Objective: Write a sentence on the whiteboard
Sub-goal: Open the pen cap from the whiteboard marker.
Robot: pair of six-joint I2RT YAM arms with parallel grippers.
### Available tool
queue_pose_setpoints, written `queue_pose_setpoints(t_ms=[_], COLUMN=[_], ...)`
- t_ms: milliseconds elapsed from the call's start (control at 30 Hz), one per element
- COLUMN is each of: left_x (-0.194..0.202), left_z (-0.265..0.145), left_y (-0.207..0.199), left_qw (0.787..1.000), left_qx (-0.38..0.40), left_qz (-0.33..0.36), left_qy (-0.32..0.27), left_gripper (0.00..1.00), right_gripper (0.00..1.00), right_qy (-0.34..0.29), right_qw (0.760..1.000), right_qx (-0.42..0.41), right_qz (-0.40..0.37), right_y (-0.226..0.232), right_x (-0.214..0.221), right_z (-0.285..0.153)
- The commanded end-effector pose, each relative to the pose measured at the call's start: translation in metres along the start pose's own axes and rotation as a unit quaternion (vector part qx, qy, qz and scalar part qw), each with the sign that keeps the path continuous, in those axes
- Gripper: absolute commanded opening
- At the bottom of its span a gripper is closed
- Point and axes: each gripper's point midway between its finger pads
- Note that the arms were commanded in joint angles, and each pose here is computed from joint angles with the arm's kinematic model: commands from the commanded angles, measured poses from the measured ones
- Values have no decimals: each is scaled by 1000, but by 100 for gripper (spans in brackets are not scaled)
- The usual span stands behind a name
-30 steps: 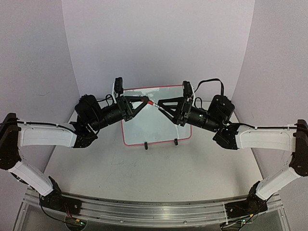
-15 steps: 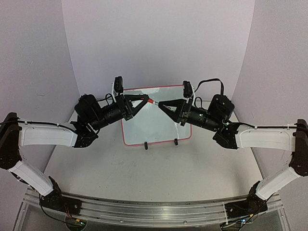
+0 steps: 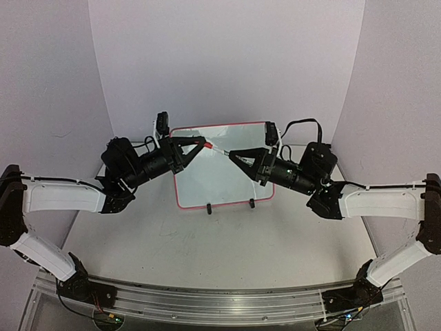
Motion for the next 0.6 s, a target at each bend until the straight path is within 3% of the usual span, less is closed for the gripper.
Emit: queue_pose_setpoints(t_ms=[0, 233, 367, 567], left_x=[-89, -83, -56, 6], left_z=[-43, -49, -65, -128], left_y=[-5, 8, 53, 131], left_qw=[987, 988, 981, 911], left_qx=[-13, -51, -175, -405], left_qz=[30, 32, 33, 31], left_qy=[-156, -141, -76, 78], left_gripper=[0, 0, 0, 0], right_gripper=[0, 0, 0, 0], right_qy=[-41, -38, -22, 22], right_qw=[999, 999, 997, 989], right_qx=[-3, 19, 60, 127], right_qz=[-7, -17, -43, -76], right_y=[10, 4, -1, -20], right_x=[-18, -15, -17, -19], right_z=[-21, -28, -32, -38])
Point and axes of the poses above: each gripper's point midway between its finger pads, its own z axis out along the fingers, its own y axis along the line the jaws close on, x = y × z, and after that the axes turned 2 degrees about -z, right-handed
